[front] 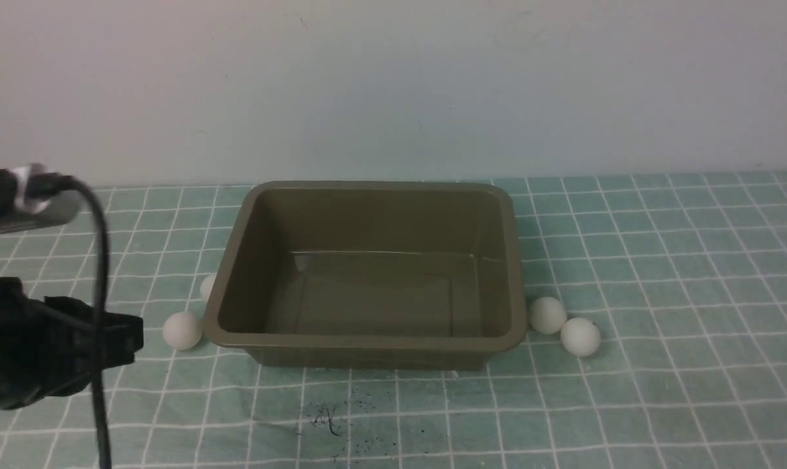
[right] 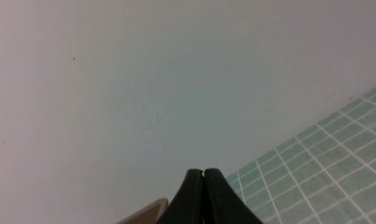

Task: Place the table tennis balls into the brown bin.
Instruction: 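Reach for and grasp a ping pong ball on the table beside the basket, then drop the ball into the bin, then reach for and grasp a ping pong ball on the table, then release the ping pong ball into the bin and lift the gripper away, then reach for and grasp a ping pong ball on the table beside the basket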

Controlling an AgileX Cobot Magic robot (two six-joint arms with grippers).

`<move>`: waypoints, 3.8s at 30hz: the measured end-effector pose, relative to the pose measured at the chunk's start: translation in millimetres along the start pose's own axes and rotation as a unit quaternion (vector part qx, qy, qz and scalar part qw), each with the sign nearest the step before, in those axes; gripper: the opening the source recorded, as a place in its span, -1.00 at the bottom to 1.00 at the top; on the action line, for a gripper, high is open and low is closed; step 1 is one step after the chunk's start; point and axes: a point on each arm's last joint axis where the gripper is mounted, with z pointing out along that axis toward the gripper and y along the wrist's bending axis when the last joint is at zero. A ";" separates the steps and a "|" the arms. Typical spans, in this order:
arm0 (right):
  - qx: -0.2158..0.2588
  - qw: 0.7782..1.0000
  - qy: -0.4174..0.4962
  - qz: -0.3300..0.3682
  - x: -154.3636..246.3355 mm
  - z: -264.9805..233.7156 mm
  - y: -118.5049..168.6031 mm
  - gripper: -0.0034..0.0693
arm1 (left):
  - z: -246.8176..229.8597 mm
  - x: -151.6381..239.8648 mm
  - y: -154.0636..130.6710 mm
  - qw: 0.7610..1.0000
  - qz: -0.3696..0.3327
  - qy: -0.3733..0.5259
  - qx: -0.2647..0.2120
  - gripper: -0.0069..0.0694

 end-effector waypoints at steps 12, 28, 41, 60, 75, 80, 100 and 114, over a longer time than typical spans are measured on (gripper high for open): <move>0.015 0.909 0.390 -0.148 -47.9 49.3 80.2 -0.95 | 92.2 -56.1 38.4 0.985 0.019 0.158 -0.074 -0.83; 0.039 0.876 0.451 -0.168 -61.5 84.9 90.0 -0.95 | 184.1 -63.1 79.5 0.979 -0.005 0.163 -0.120 0.27; 0.043 0.880 0.439 -0.179 -66.9 101.0 91.7 -0.94 | 210.7 -51.8 91.5 0.971 -0.016 0.204 -0.124 0.11; 0.031 0.753 0.570 -0.326 32.9 244.3 74.0 0.11 | 138.6 -108.2 -20.9 0.993 0.068 0.093 0.012 0.11; 0.080 0.684 0.639 -0.343 126.8 299.6 22.6 0.48 | 142.0 -131.6 -19.1 0.993 0.065 0.097 -0.012 0.68; 0.098 0.673 0.650 -0.339 121.9 296.6 22.9 0.07 | 90.9 -162.5 18.5 0.994 0.044 0.046 -0.085 -0.23; -0.061 0.803 0.530 -0.264 77.6 297.4 148.9 0.21 | 206.9 -122.4 92.0 0.976 0.007 0.191 -0.102 0.30; -0.049 0.747 0.571 -0.336 46.5 301.4 171.3 0.41 | 249.9 -102.8 108.2 0.974 -0.006 0.203 -0.103 0.41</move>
